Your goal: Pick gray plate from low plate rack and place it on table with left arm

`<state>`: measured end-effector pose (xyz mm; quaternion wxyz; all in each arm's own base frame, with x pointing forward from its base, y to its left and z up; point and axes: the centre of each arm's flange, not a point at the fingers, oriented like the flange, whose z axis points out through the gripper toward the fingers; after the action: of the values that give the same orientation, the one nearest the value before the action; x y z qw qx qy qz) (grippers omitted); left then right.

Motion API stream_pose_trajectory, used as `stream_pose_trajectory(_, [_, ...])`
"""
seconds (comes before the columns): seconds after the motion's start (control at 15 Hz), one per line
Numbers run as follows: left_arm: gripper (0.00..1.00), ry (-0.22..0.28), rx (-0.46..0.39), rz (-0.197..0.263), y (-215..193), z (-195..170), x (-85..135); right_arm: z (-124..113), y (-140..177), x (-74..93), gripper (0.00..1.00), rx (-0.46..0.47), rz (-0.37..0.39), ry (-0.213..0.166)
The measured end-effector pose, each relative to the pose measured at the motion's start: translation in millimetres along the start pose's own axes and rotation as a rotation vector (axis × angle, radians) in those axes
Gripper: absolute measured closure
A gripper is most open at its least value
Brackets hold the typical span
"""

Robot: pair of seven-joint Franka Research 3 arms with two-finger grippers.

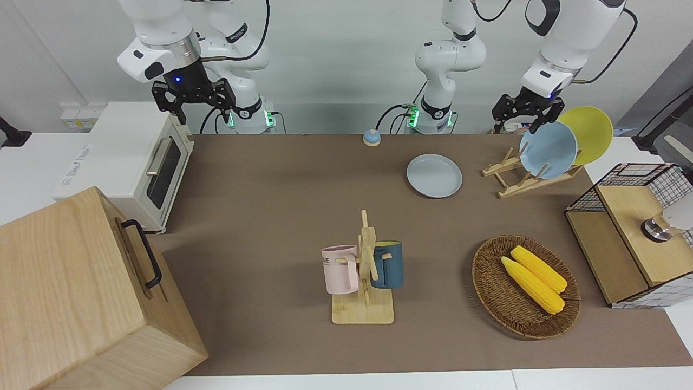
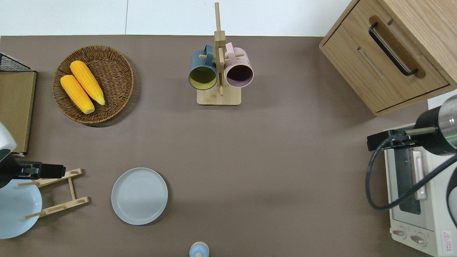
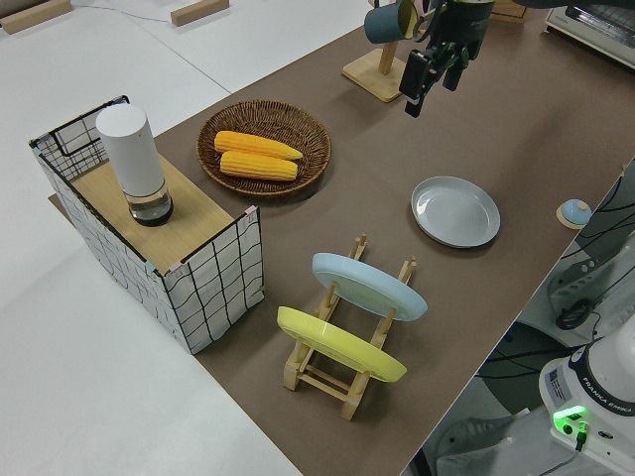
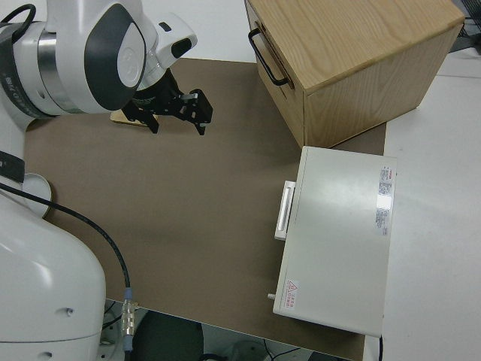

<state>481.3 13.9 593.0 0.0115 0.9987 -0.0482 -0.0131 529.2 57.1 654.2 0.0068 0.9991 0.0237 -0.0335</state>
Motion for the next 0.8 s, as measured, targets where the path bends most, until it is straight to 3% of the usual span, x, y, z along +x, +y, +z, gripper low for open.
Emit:
stream_pose_trajectory(0.27, [0.00,-0.009,0.062,0.042,9.9,-0.9,4.8,0.0,0.0,0.0,0.01,0.000,0.000,0.000])
stream_pose_trajectory(0.4, [0.02,0.012,0.081,0.062,17.9,-1.7,9.1,0.0,0.0,0.0,0.01,0.000,0.000,0.000])
stream_pose_trajectory(0.8, [0.01,0.057,0.044,0.071,23.6,3.0,19.0,0.0,0.0,0.0,0.01,0.000,0.000,0.000])
